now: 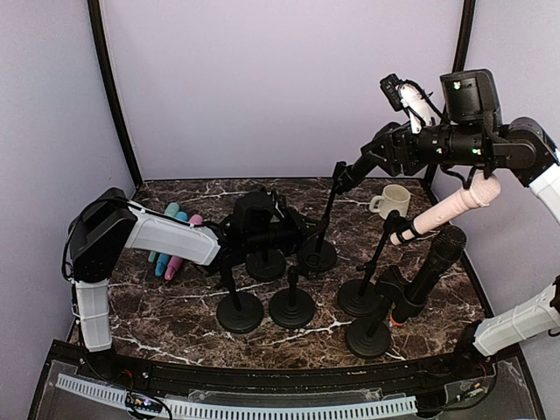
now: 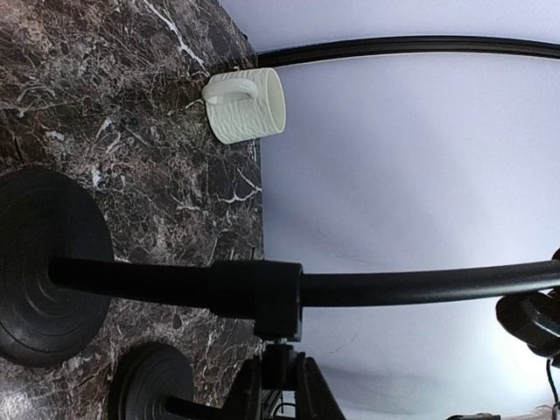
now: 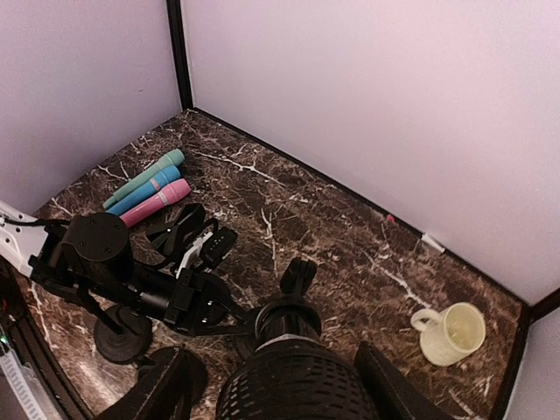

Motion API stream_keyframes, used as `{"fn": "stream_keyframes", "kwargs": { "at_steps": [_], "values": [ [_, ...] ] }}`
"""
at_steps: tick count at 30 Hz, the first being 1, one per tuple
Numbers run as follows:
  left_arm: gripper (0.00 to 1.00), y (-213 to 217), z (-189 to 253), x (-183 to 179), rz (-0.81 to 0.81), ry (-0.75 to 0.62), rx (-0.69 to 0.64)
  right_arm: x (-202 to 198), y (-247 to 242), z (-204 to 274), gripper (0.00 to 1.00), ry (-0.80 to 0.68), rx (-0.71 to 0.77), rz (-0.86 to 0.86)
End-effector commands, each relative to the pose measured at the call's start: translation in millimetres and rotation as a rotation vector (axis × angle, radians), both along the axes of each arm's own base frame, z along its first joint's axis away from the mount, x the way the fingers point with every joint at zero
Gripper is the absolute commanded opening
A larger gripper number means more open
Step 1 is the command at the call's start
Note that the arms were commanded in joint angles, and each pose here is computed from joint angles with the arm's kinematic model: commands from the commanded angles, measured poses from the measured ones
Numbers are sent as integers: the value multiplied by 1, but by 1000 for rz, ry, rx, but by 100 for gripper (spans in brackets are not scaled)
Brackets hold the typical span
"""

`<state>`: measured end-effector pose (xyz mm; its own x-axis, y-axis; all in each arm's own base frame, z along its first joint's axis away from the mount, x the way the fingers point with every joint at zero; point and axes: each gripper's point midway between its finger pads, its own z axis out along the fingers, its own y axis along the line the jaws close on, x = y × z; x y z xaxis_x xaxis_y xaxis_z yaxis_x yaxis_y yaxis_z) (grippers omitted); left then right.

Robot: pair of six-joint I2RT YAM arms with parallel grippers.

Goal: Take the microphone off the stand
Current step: Unscrew the knob on the microphone stand.

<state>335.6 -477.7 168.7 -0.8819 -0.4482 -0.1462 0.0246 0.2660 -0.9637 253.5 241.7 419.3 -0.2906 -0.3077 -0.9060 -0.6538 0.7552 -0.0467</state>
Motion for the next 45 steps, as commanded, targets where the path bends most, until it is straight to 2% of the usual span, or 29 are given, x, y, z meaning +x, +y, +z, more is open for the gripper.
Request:
{"fn": "stream_keyframes", "kwargs": {
  "at_steps": [1, 5, 9, 20, 25, 31, 40, 45],
  "values": [
    [0, -6, -32, 2, -22, -16, -23, -1, 1, 3, 72, 5, 50, -10],
    [0, -5, -36, 1, -25, -10, -19, 3, -1, 3, 80, 8, 52, -40],
    [0, -4, -41, -1, -28, -3, -13, 6, -1, 3, 79, 6, 58, -51],
    [0, -4, -47, -4, -61, -41, 38, 5, 9, -15, 33, 49, 16, -2],
    [0, -5, -44, -6, -94, -119, 59, 0, 15, -27, 20, 97, -34, 47],
    [0, -4, -49, -9, -104, -129, 70, -8, 20, -46, 15, 169, -84, 100],
    [0, -6, -46, -8, -95, -106, 20, -16, 22, -57, 15, 244, -123, 131],
    [0, -12, -19, -5, -114, -202, -3, -7, 14, -35, 14, 180, -86, 65]
  ]
}}
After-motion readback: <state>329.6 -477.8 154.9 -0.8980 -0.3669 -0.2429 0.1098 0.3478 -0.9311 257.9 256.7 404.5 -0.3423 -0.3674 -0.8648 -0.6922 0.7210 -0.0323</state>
